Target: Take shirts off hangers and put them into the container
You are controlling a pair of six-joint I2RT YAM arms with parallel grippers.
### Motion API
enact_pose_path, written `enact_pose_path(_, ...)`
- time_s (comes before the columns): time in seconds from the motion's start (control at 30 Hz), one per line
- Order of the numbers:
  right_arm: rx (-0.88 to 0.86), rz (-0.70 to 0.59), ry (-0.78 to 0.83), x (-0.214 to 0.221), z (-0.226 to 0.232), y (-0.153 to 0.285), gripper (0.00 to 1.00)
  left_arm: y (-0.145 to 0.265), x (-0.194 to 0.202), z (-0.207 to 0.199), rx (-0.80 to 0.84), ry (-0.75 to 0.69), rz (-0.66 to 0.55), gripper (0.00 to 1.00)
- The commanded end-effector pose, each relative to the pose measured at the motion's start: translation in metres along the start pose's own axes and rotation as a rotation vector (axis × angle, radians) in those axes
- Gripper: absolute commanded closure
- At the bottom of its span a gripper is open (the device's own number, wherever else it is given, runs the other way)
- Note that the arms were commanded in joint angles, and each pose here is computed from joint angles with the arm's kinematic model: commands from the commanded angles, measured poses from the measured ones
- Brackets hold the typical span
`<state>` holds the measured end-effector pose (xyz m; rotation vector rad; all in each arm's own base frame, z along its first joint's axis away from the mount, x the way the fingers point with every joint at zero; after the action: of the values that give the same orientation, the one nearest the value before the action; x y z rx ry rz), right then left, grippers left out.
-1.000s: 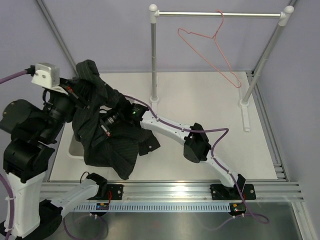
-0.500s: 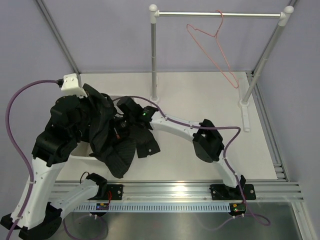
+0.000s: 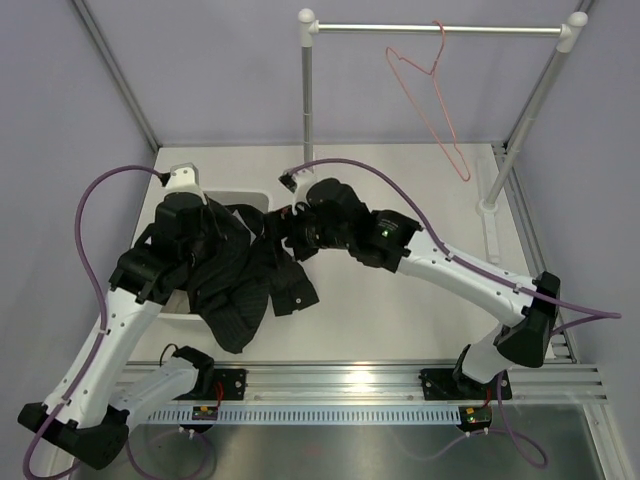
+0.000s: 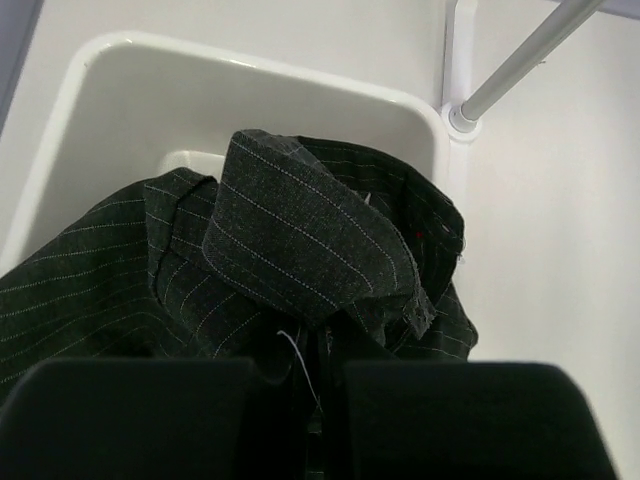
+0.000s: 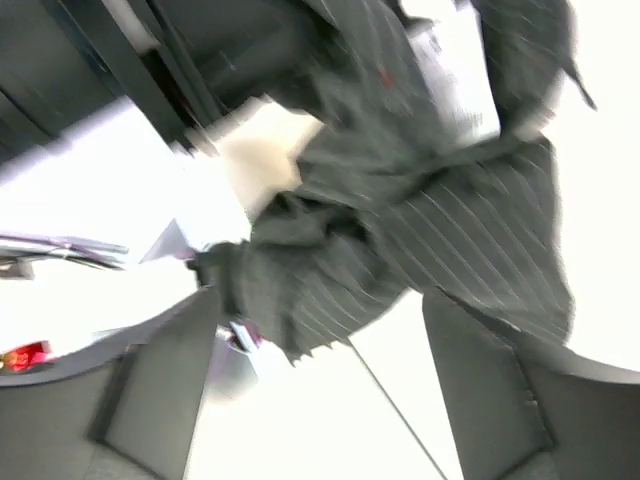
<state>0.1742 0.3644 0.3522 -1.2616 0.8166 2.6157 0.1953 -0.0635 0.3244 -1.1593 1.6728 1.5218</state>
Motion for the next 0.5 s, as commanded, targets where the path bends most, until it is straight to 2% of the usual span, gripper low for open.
enact_pose_path(0.0, 0.184, 0.111, 0.064, 0.048, -0.047, -0.014, 0.05, -0.009, -0.006, -0.011, 0.067, 0.074, -0.022, 0.98)
enact_pose_path(0.07, 0.194, 0.105, 0.070, 0.059, -0.055, -0.013, 0.00, -0.017, 0.002, -0.012, 0.068, 0.077, 0.016, 0.97)
enact_pose_path(0.27, 0.251, 0.139, 0.019, 0.104, -0.097, -0.039, 0.00, -0.042, 0.022, -0.011, 0.062, 0.094, 0.127, 0.93)
enact_pose_path(0.4, 0.248, 0.137, -0.029, 0.123, -0.122, -0.055, 0.02, -0.050, 0.030, -0.006, 0.040, 0.103, 0.153, 1.00)
enact_pose_path(0.47, 0.256, 0.151, -0.021, 0.130, -0.128, -0.061, 0.03, -0.048, 0.028, -0.004, 0.051, 0.112, 0.135, 1.00)
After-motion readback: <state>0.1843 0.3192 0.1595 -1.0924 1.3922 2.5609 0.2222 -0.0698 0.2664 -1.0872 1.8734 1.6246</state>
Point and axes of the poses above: each gripper's point midway between its finger pads, its own y axis back along the fingers, its own z axis along the line the jaws close on, x = y × z, the point moved 8 cm from there along y, back along the fingers, and after that the axes turned 1 degree about y, right-handed, at the moved point
